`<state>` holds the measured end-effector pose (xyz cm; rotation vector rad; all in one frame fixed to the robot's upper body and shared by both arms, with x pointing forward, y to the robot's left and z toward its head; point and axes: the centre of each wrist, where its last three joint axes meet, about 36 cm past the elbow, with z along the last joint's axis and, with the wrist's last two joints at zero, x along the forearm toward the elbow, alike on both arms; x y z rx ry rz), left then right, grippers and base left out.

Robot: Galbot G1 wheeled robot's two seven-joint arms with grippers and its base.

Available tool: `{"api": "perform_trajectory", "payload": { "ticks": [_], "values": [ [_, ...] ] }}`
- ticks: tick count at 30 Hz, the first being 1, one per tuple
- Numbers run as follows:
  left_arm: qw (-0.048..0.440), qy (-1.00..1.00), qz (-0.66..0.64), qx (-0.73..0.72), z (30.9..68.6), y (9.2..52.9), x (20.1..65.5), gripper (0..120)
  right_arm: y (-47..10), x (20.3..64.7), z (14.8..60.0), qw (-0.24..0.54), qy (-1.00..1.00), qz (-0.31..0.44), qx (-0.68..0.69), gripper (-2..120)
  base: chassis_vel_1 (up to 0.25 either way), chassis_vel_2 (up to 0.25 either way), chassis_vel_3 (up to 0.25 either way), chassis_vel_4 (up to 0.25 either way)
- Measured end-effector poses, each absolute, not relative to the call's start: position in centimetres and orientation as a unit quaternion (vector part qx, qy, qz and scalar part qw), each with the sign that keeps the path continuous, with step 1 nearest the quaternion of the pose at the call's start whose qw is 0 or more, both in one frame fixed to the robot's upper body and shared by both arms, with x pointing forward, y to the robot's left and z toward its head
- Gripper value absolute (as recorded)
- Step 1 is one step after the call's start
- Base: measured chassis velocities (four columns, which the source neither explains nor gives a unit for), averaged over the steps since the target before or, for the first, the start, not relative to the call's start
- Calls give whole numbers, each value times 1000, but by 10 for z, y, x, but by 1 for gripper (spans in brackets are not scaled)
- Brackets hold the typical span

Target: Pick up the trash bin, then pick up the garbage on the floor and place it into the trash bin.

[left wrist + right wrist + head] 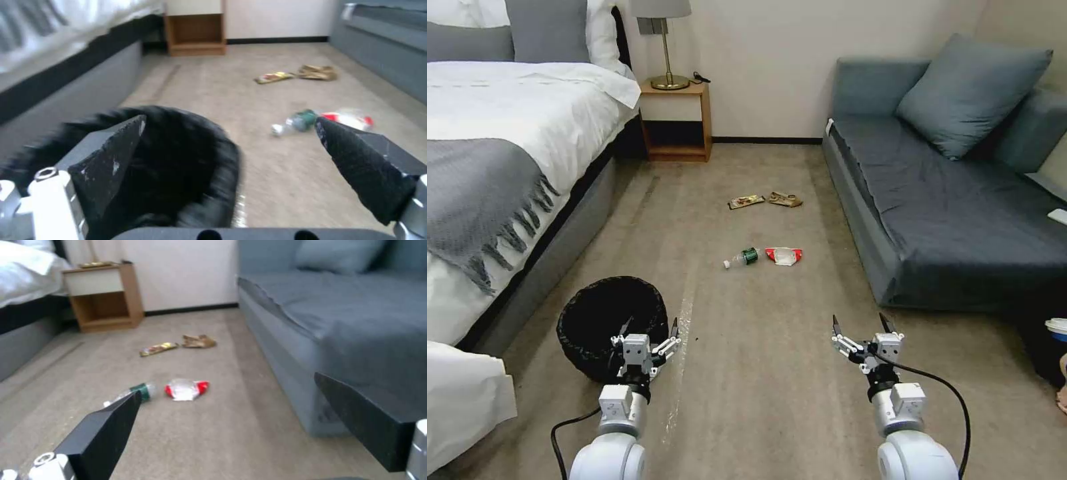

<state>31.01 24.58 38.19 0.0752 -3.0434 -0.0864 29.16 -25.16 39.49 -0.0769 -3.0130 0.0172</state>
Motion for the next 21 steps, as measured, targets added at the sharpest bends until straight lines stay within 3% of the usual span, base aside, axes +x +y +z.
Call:
{"api": "perform_trajectory", "payload": {
  "ticks": [14,21],
  "values": [
    [95,-987,14,126,475,304,351,100,-290,262,500,149,-985,-78,-46,100,0,0,0,0],
    [103,-985,25,139,506,317,357,99,-293,252,527,173,-980,-89,-33,100,0,0,0,0]
  ]
}}
